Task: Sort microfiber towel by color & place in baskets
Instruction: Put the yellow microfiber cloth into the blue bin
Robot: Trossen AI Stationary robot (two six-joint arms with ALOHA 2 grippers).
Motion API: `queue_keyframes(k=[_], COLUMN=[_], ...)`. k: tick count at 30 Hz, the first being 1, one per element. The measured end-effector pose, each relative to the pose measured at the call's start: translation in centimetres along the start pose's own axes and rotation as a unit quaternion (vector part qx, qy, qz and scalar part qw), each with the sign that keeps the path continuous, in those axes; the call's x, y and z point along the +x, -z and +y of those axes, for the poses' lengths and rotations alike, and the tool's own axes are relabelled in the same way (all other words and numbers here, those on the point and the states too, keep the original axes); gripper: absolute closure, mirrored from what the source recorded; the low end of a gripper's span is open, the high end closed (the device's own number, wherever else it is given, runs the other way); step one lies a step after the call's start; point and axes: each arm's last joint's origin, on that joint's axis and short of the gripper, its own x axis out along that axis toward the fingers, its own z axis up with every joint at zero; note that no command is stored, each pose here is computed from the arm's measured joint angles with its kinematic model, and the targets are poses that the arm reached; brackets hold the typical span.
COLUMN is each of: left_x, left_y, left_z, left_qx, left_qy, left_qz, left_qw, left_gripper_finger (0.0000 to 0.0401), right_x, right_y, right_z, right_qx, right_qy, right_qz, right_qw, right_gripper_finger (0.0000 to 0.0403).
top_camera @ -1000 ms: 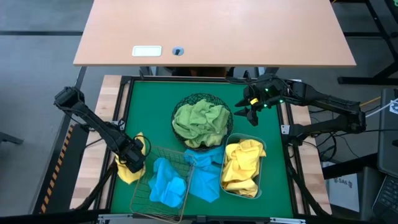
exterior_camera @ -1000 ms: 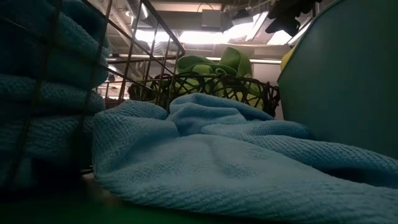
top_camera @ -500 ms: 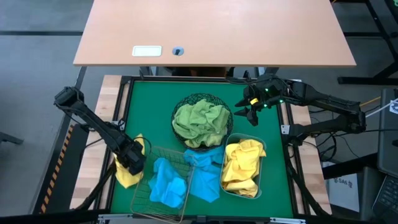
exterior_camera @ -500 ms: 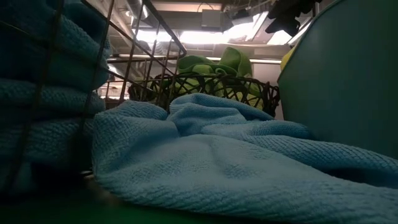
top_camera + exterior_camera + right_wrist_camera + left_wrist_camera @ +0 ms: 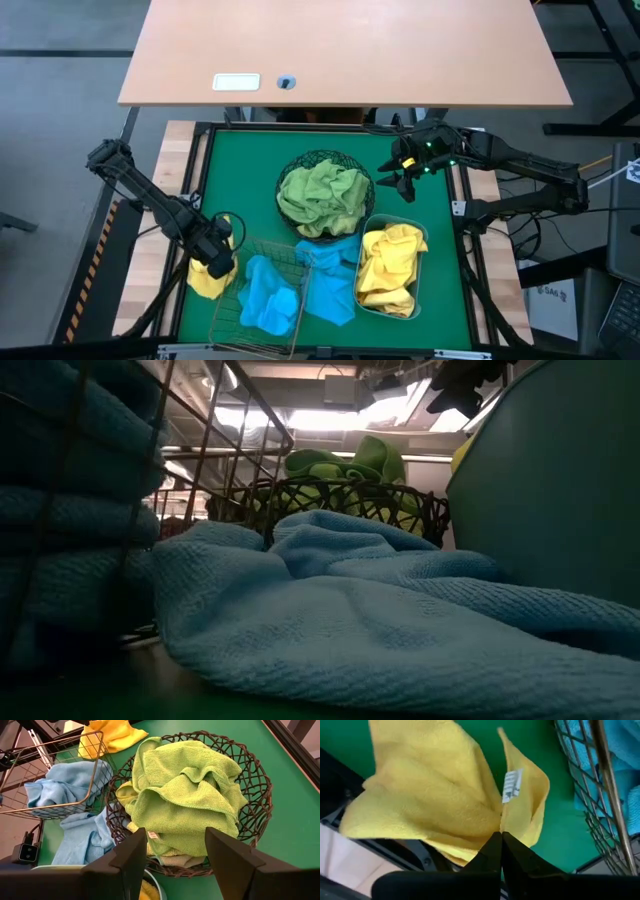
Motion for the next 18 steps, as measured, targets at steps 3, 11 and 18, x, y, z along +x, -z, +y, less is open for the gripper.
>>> queue_keyframes(k=[3, 11, 18], left_x=[-0.2, -4.1, -9.5], left_y=[0.0, -0.3, -0.8], left_z=[0.0, -1.5, -2.5], left_qx=[-0.001, 0.011, 0.030], left_qy=[0.000, 0.062, 0.116], left_qz=[0.000, -0.112, -0.299], left_qw=[1.000, 0.992, 0.947], left_gripper_finger=[0.0401, 0.0401, 0.0401], right_x=[0.0, 0.0, 0.0], right_y=[0.0, 0.2, 0.1], right_z=[0.0, 0.0, 0.0], right_qx=[0.001, 0.004, 0.002], right_qy=[0.000, 0.001, -0.005], right_qz=[0.002, 0.013, 0.007], right_qw=[1.000, 1.000, 1.000], right_gripper_finger=[0.0200, 0.0200, 0.0200])
